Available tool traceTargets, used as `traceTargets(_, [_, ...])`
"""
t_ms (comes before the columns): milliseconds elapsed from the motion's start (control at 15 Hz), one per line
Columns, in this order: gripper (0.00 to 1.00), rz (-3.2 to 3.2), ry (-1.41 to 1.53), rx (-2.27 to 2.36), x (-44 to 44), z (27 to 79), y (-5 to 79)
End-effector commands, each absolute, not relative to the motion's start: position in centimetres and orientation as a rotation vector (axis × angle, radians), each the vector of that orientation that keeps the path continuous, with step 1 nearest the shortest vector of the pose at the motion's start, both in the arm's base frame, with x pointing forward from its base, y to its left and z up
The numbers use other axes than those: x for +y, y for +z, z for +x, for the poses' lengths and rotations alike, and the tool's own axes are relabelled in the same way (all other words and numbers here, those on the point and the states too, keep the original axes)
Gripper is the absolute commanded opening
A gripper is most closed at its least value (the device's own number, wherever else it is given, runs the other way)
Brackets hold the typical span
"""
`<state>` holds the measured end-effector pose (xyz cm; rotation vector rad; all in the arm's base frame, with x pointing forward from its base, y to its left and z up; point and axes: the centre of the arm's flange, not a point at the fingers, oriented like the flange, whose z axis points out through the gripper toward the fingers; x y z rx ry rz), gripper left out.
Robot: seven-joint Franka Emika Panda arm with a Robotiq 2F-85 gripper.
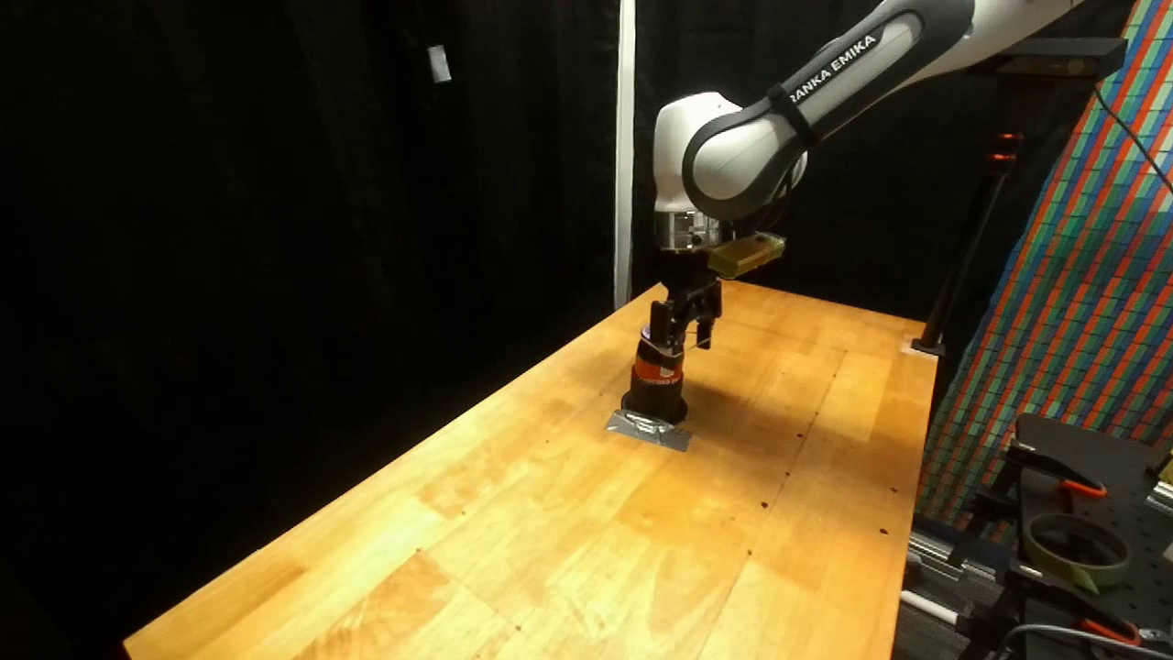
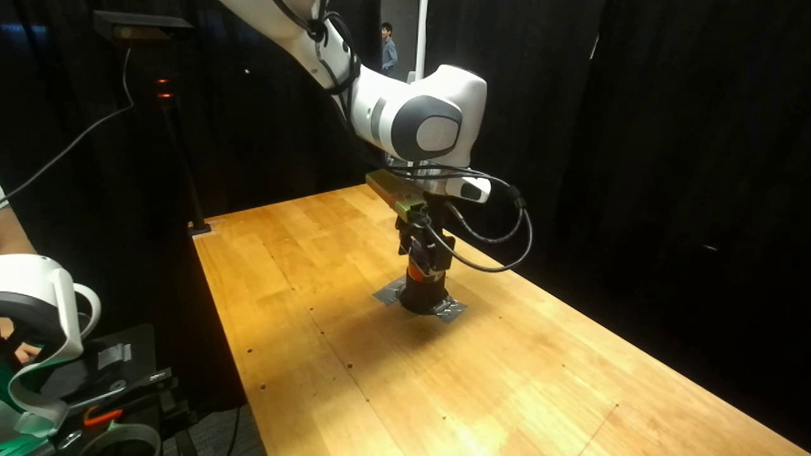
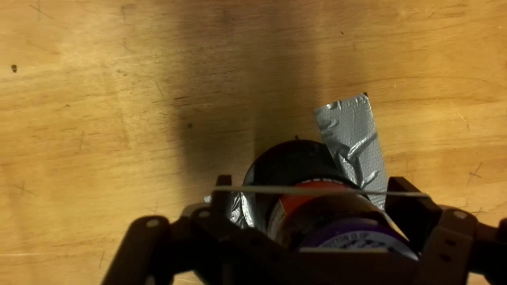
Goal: Put the rubber band on the cup
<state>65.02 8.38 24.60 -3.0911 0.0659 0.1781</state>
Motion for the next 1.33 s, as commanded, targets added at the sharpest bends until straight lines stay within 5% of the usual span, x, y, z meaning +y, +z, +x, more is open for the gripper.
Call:
traceTargets(0, [1.0,-3.167,0.075,0.068,8.0,61.3,24.7])
traceTargets(200, [1.0,-3.178,-0.037,0.076,8.0,60.0,24.6])
traceTargets(267, [0.75,-3.18,-0.076,0.076,7.9,59.5,24.6])
traceTargets(333, [0.74,-3.187,-0.107,0.071,7.8,59.0,24.8])
traceTargets(867, [0.12,-3.129,-0.504,0.116,7.1,55.0,25.3])
traceTargets(1133, [0.04,-3.039,-0.715,0.178,6.7,53.4,24.7])
traceTargets(1267, [0.07,-2.994,-0.788,0.198,6.6,52.6,24.3])
